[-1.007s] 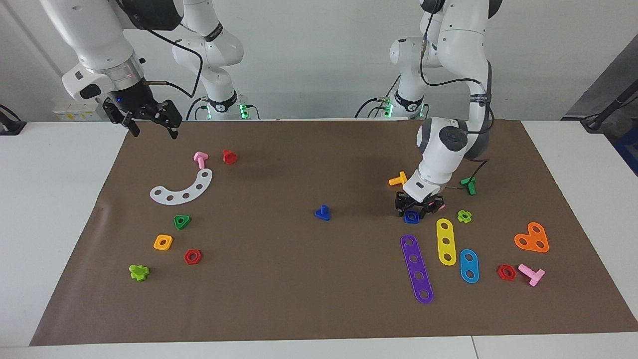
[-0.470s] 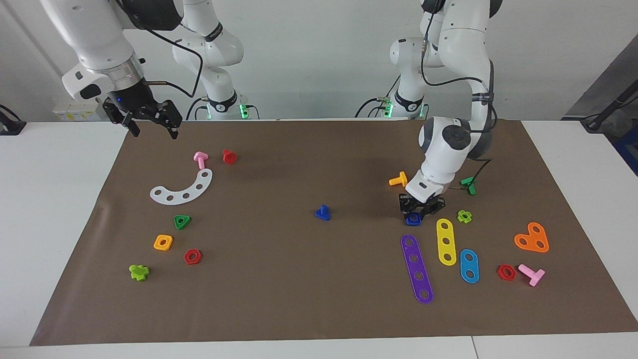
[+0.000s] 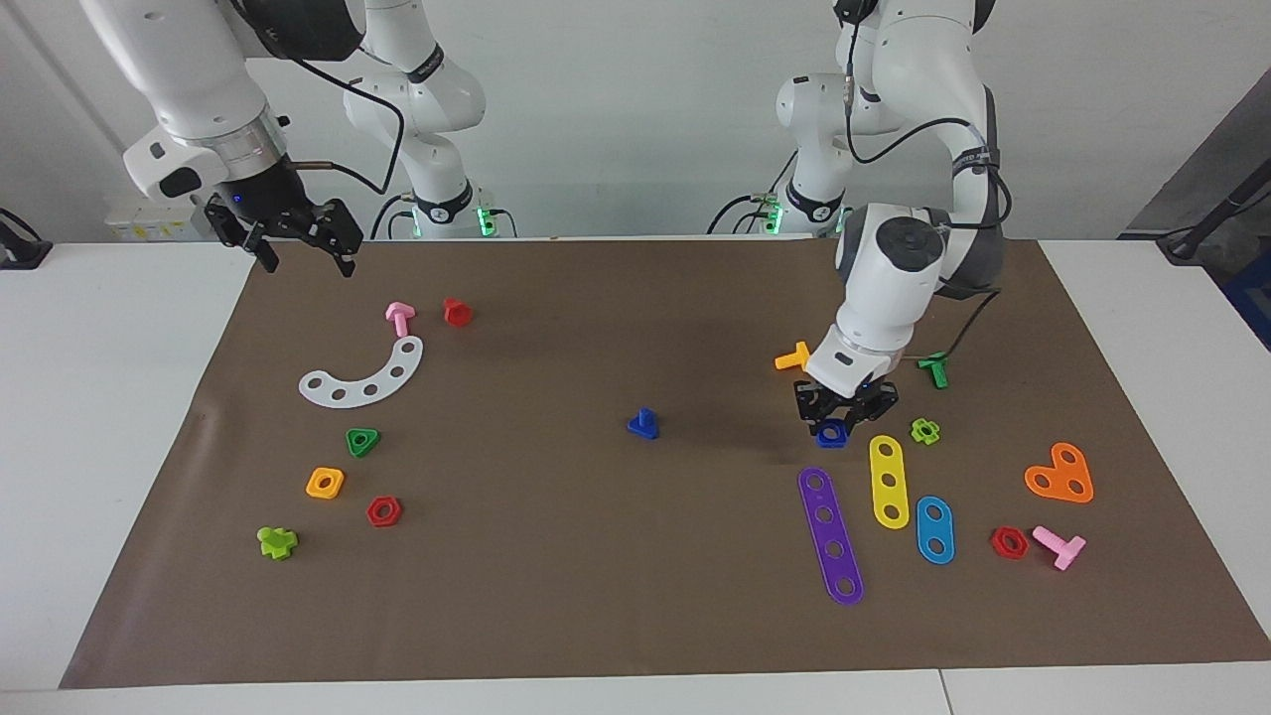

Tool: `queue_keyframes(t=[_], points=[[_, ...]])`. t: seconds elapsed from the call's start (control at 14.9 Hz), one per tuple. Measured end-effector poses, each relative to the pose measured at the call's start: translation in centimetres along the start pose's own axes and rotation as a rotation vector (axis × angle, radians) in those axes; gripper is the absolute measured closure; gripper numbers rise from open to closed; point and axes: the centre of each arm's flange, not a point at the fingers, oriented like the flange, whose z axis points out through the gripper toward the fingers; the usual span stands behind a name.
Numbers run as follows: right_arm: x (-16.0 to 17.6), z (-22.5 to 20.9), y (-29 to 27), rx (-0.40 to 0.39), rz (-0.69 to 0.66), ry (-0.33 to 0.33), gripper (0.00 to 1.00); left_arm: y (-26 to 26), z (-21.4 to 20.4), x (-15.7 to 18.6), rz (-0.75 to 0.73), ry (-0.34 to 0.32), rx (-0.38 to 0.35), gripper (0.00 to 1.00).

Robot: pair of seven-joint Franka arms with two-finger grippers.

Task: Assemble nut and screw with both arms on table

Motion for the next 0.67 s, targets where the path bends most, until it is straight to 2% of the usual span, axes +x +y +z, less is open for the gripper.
queue_keyframes(t=[0.4, 0.67], points=[[0.0, 0.0, 0.0, 0.0, 0.0, 0.0, 0.0, 12.4, -2.5, -2.6, -0.047, 0.021, -0.063, 0.54], [0.0, 0.0, 0.0, 0.0, 0.0, 0.0, 0.0, 17.9, -3.2, -3.9, -0.059, 0.026, -0.095, 0.54]])
